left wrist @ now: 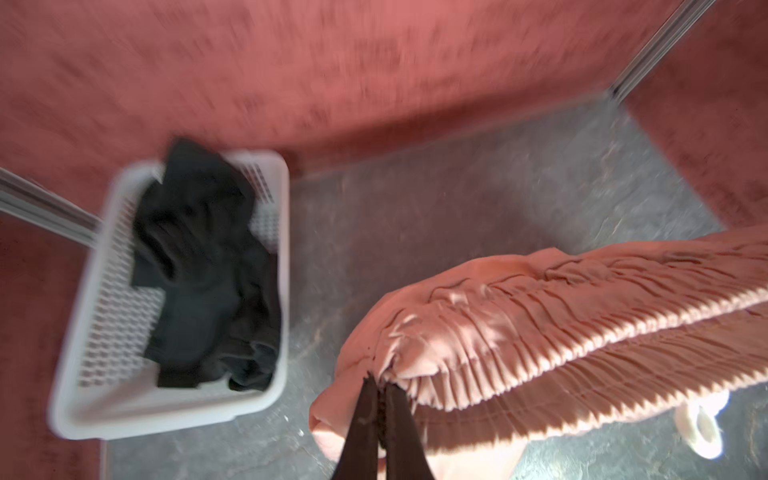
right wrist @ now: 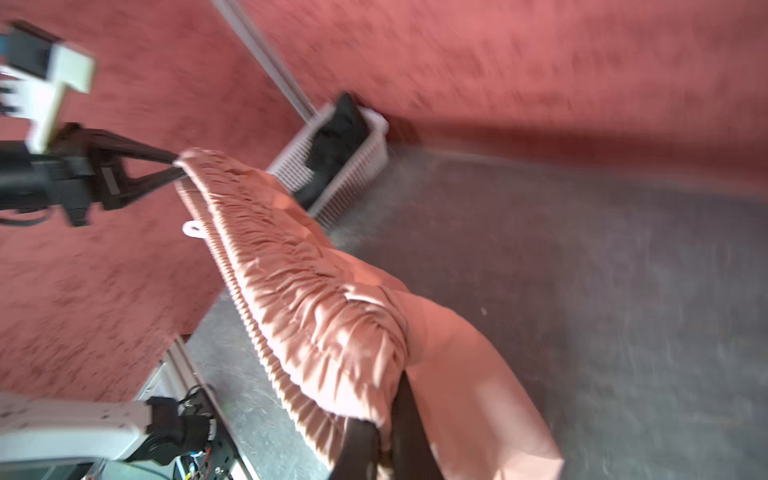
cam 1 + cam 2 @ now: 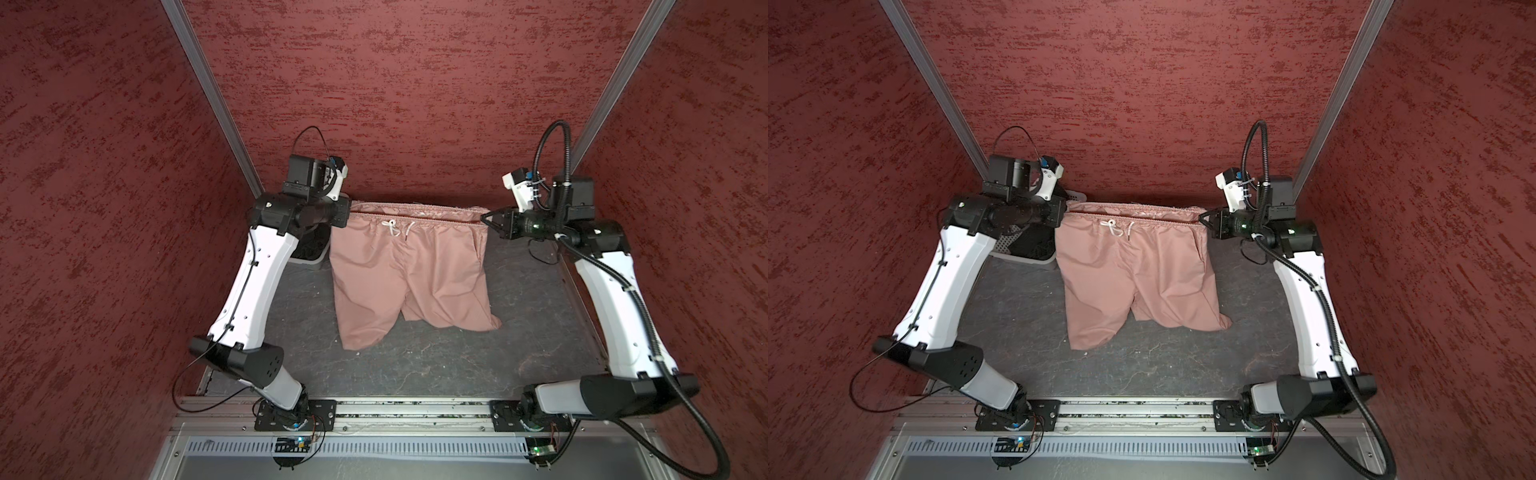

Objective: Fold and stack the shorts
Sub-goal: 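Swing the hanging shorts away from the robot and lay them flat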

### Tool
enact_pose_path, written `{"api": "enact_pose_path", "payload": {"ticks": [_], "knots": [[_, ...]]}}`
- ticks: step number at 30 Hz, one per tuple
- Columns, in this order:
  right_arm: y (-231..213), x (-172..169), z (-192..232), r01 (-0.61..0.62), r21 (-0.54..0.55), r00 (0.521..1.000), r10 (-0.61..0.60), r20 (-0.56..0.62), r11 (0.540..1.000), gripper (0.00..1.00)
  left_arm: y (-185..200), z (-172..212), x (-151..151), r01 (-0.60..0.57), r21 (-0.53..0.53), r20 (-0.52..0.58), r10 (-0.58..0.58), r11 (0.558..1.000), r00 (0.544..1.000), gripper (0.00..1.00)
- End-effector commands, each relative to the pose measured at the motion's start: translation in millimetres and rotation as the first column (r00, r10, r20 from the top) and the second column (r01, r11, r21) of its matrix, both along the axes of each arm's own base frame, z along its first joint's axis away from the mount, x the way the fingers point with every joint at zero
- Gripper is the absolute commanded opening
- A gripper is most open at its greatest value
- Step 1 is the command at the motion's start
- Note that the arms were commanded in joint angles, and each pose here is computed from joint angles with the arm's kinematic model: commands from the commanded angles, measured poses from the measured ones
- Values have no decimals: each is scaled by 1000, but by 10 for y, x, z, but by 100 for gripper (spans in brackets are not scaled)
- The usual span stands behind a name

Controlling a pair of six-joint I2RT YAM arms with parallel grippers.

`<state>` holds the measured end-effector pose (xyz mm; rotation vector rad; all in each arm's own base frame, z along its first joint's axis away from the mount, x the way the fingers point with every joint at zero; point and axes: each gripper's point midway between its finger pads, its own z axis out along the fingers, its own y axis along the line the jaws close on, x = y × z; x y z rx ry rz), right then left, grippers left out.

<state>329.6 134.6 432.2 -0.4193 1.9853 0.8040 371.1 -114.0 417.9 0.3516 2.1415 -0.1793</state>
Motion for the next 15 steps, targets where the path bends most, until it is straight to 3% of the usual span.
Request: {"api": "enact_pose_path", "payload": {"ticks": [1,6,9,12,15], "knots": [[-26,-770,758,-67,3,971,65,232,998,0,376,720,-571,-98,46,219,86,994,972,0],[-39,-1425,1213,-81,6,937,74,343,997,0,226,1118,-1264,37,20,311,-42,999,950,0],[-47,-1633,1340,-79,22,932,66,355,997,0,318,1251,-1562,52,-10,344,-45,999,938,0],[-62,-1674,1373,-64,54,936,41,350,996,0,511,1258,-1661,-25,-2,335,24,1000,942,0],[-141,-1444,1216,15,74,961,-35,275,997,0,610,1092,-1570,-103,51,258,86,993,962,0]]}}
